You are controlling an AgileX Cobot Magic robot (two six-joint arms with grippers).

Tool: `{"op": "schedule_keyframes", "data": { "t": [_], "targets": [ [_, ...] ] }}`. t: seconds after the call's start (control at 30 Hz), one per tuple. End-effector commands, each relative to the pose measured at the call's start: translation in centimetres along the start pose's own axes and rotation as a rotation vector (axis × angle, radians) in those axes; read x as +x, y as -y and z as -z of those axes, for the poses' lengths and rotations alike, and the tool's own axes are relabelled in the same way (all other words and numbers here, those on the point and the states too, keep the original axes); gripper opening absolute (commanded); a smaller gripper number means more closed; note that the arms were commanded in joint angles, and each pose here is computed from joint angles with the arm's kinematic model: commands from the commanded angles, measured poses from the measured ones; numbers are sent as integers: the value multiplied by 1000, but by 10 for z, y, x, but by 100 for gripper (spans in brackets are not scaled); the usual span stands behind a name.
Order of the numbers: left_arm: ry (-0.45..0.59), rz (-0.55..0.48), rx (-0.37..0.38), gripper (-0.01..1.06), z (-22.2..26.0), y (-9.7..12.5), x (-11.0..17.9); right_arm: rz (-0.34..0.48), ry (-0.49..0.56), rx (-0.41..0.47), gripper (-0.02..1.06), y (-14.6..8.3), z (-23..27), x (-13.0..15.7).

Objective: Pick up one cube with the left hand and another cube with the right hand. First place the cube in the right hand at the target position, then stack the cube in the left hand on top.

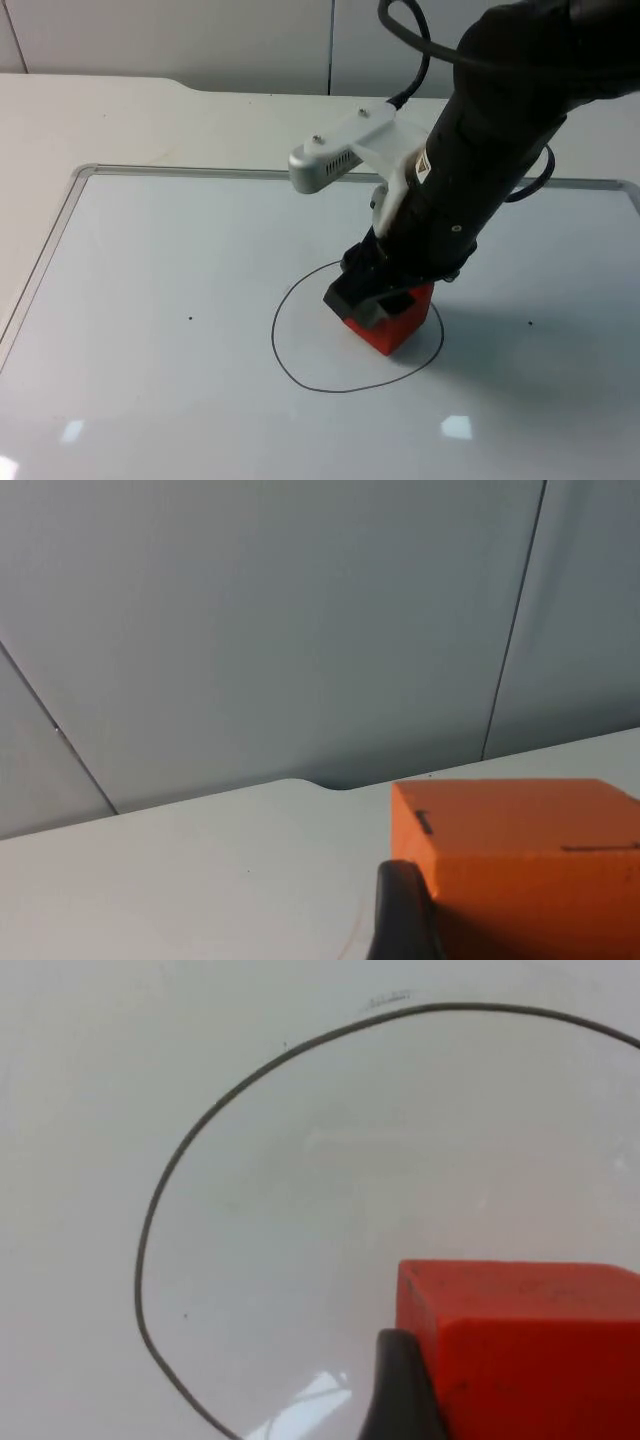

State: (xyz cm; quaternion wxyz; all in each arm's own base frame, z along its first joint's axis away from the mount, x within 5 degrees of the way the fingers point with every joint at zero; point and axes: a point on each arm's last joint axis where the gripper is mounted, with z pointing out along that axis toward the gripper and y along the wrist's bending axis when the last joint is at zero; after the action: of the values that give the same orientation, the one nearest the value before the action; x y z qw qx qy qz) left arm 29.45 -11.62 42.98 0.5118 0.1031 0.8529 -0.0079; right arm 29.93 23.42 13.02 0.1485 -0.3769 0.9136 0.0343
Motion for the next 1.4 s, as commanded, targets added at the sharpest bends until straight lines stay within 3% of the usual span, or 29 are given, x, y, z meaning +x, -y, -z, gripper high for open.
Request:
{"op": "schedule_keyframes", "data": {
  "t": [0.0, 0.23, 0.47, 0.63, 0.73, 0.77, 0.87, 0.9, 0.93, 1.0, 1.13, 1.37],
  "targets": [
    [22, 2, 16, 0, 2, 2, -2, -17, 4, -1, 0, -1, -2, -1],
    [22, 3, 17, 0, 2, 2, -2, -20, 34, 5, 0, 1, 3, -15],
    [22, 3, 17, 0, 2, 2, -2, -21, -13, -2, 0, -1, -6, -10],
    [21, 6, 19, 0, 2, 3, -2, 18, 1, -5, 1, -13, -8, -12],
    [21, 6, 19, 0, 2, 3, -2, 60, 23, -6, 20, -24, -8, -15],
    [21, 6, 19, 0, 2, 3, -2, 60, 23, -6, 20, -24, -8, -15],
    [21, 6, 19, 0, 2, 3, -2, 64, 25, -8, 54, -26, -8, -15],
    [20, 9, 22, 0, 2, 3, -2, 64, 23, -8, 70, -26, -8, -15],
    [20, 9, 22, 0, 2, 3, -2, 64, 23, -8, 70, -26, -8, -15],
    [20, 9, 22, 0, 2, 3, -2, 69, 21, -2, 103, -25, -8, -15],
    [18, 13, 25, 0, 2, 3, -2, 70, 35, 0, 106, -25, -4, -16],
    [18, 9, 26, 0, 2, 3, -2, 91, 186, 42, 106, -17, 37, -35]
  ]
}}
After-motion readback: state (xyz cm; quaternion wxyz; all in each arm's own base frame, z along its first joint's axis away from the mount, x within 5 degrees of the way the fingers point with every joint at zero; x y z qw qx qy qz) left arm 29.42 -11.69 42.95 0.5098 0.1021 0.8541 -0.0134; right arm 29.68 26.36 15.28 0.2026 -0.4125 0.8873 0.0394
